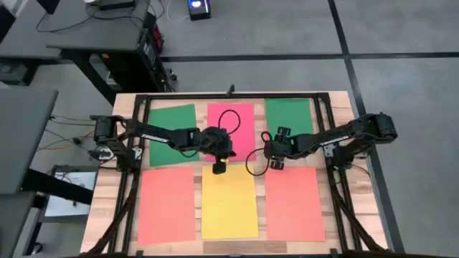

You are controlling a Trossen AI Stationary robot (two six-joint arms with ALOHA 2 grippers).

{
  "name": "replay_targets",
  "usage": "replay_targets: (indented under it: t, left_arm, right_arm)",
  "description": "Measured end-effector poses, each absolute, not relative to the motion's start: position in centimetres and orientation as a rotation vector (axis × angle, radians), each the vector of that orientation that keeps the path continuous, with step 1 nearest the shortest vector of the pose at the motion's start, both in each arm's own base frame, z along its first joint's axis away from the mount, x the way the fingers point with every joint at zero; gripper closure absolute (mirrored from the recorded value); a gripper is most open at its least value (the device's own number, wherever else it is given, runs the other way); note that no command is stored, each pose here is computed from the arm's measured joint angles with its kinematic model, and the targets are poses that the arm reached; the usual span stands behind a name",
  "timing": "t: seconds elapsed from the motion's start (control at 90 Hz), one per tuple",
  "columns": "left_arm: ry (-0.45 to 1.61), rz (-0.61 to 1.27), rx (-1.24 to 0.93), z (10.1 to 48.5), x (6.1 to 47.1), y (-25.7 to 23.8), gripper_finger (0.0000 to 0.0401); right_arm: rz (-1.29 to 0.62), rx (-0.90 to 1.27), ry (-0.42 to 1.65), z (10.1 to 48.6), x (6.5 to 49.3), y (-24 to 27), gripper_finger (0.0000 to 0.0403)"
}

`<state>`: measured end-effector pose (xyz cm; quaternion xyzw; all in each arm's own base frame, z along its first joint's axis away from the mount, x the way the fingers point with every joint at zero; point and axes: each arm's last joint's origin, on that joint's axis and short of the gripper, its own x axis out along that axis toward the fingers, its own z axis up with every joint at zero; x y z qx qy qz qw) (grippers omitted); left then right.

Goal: Organize paper
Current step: Stack the green paper on top of the green paper

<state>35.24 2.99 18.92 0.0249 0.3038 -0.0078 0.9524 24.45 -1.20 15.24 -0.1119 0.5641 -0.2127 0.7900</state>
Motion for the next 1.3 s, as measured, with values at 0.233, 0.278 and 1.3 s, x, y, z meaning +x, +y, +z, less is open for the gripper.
replay_targets:
  t: [0.233,0.278,1.3]
  left_arm:
    - [0.617,-0.016,0.051,18.9,35.2,3.0,0.0401]
    - [0.618,-0.016,0.051,18.9,35.2,3.0,0.0401]
    - [0.473,0.089,0.037,18.2,37.9,6.4,0.0286]
  right_arm:
    - [-0.456,-0.245,1.228,15.4,24.4,-1.2,0.0216]
    - [-0.456,-0.245,1.228,15.4,24.4,-1.2,0.0216]
    - [-0.472,-0.24,1.202,17.2,23.8,-0.5,0.0216]
